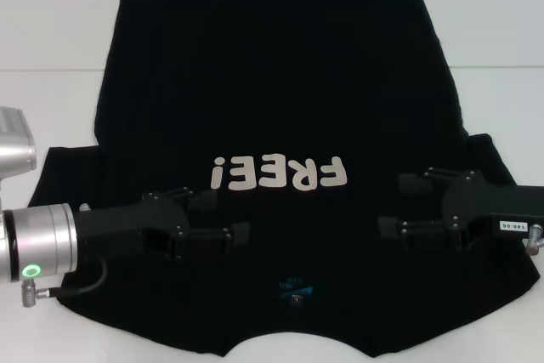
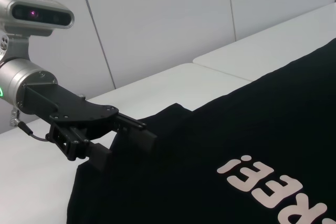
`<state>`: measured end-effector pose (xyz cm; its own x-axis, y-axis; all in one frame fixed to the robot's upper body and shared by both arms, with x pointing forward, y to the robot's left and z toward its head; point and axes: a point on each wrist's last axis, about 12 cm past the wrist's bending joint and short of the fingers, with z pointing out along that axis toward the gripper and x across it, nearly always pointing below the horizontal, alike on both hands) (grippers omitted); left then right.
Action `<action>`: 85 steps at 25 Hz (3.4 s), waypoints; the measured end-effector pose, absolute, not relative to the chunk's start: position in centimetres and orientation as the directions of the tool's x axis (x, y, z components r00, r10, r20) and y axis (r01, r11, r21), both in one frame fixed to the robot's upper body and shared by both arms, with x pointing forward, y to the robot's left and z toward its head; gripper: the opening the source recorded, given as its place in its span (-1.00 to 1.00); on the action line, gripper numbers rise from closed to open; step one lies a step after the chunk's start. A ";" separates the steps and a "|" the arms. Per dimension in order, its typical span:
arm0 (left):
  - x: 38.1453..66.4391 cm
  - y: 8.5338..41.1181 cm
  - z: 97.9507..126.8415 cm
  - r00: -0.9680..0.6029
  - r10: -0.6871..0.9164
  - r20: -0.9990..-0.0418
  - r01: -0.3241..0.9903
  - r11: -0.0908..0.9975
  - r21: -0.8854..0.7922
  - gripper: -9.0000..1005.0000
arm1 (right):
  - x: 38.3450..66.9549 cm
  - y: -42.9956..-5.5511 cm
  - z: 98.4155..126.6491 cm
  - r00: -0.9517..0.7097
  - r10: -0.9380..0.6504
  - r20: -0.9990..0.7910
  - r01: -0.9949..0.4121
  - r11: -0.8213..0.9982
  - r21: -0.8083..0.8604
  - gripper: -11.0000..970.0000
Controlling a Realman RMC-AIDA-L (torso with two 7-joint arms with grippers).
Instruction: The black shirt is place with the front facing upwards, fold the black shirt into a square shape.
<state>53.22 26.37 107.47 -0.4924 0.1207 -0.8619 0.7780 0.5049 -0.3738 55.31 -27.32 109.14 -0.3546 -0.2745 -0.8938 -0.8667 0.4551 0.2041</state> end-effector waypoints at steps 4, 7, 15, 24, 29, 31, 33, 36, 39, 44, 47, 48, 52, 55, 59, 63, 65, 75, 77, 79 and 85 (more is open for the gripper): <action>53.3 26.3 107.5 -0.492 0.121 -0.862 0.779 0.505 -0.373 0.86 | 55.3 -27.3 109.2 -0.354 -0.275 -0.894 -0.867 0.454 0.203 0.94; 53.3 26.3 107.5 -0.492 0.121 -0.862 0.778 0.505 -0.373 0.86 | 55.4 -27.4 109.2 -0.354 -0.276 -0.894 -0.867 0.456 0.202 0.94; 53.4 28.0 108.0 -0.526 0.013 -0.850 0.713 0.552 -0.433 0.87 | 55.4 -27.6 109.3 -0.384 -0.250 -0.889 -0.848 0.476 0.233 0.94; 51.1 37.7 108.6 -0.601 -0.571 -0.560 0.216 0.558 -0.801 0.87 | 58.3 -30.2 110.0 -0.651 0.084 -0.754 -0.504 0.695 0.513 0.94; 49.3 40.1 107.1 -0.608 -0.696 -0.381 -0.017 0.491 -0.871 0.87 | 59.1 -31.0 109.4 -0.697 0.204 -0.687 -0.355 0.734 0.578 0.94; 49.0 40.4 106.1 -0.612 -0.711 -0.345 -0.084 0.493 -0.866 0.87 | 59.2 -31.0 109.3 -0.698 0.209 -0.685 -0.348 0.737 0.579 0.94; 48.8 40.4 105.4 -0.615 -0.718 -0.327 -0.128 0.500 -0.857 0.86 | 59.3 -30.9 109.4 -0.697 0.210 -0.686 -0.349 0.736 0.580 0.94; 48.8 40.3 104.6 -0.611 -0.728 -0.310 -0.173 0.505 -0.846 0.86 | 59.4 -30.6 109.4 -0.695 0.205 -0.689 -0.355 0.736 0.577 0.94; 48.9 40.1 104.0 -0.602 -0.740 -0.300 -0.198 0.502 -0.842 0.86 | 59.5 -30.6 109.4 -0.694 0.203 -0.690 -0.356 0.736 0.575 0.94; 49.1 39.7 103.5 -0.608 -0.739 -0.290 -0.217 0.506 -0.835 0.86 | 59.5 -30.5 109.4 -0.694 0.203 -0.691 -0.357 0.737 0.575 0.94; 49.4 39.2 103.3 -0.622 -0.731 -0.281 -0.214 0.504 -0.837 0.86 | 59.5 -30.5 109.4 -0.693 0.205 -0.691 -0.356 0.736 0.576 0.94; 49.5 39.1 103.3 -0.626 -0.728 -0.280 -0.212 0.505 -0.837 0.86 | 59.5 -30.5 109.4 -0.693 0.206 -0.691 -0.355 0.736 0.576 0.94; 50.3 38.3 103.3 -0.649 -0.709 -0.277 -0.208 0.515 -0.831 0.85 | 59.4 -30.5 109.3 -0.693 0.210 -0.689 -0.352 0.736 0.578 0.94; 50.8 38.0 103.3 -0.657 -0.706 -0.265 -0.220 0.516 -0.828 0.85 | 59.3 -30.6 109.2 -0.694 0.212 -0.688 -0.349 0.737 0.579 0.94; 51.2 38.0 103.5 -0.658 -0.703 -0.269 -0.226 0.526 -0.820 0.85 | 59.2 -30.7 109.2 -0.695 0.213 -0.687 -0.347 0.737 0.580 0.94; 51.4 38.0 103.6 -0.659 -0.700 -0.275 -0.223 0.532 -0.817 0.51 | 59.2 -30.9 109.2 -0.693 0.220 -0.687 -0.341 0.739 0.581 0.94; 51.5 38.1 103.7 -0.659 -0.699 -0.279 -0.222 0.534 -0.816 0.42 | 59.2 -30.9 109.2 -0.692 0.222 -0.687 -0.340 0.739 0.581 0.94; 51.9 38.4 104.2 -0.662 -0.684 -0.306 -0.206 0.558 -0.804 -0.08 | 59.2 -31.0 109.3 -0.683 0.243 -0.689 -0.338 0.731 0.592 0.94; 52.0 38.5 104.4 -0.669 -0.669 -0.324 -0.195 0.578 -0.792 -0.25 | 59.2 -31.0 109.4 -0.681 0.246 -0.689 -0.337 0.731 0.593 0.94; 52.2 38.4 104.5 -0.689 -0.635 -0.349 -0.177 0.615 -0.768 -0.41 | 59.2 -31.1 109.4 -0.681 0.246 -0.690 -0.337 0.732 0.593 0.94; 53.1 38.1 104.8 -0.732 -0.540 -0.414 -0.134 0.711 -0.690 -0.82 | 59.3 -31.1 109.4 -0.680 0.245 -0.691 -0.338 0.731 0.592 0.94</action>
<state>53.11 38.07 104.80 -0.7325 -0.5402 -0.4143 -0.1341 0.7111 -0.6902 59.25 -31.05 109.39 -0.6804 0.2452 -0.6906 -0.3378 0.7314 0.5924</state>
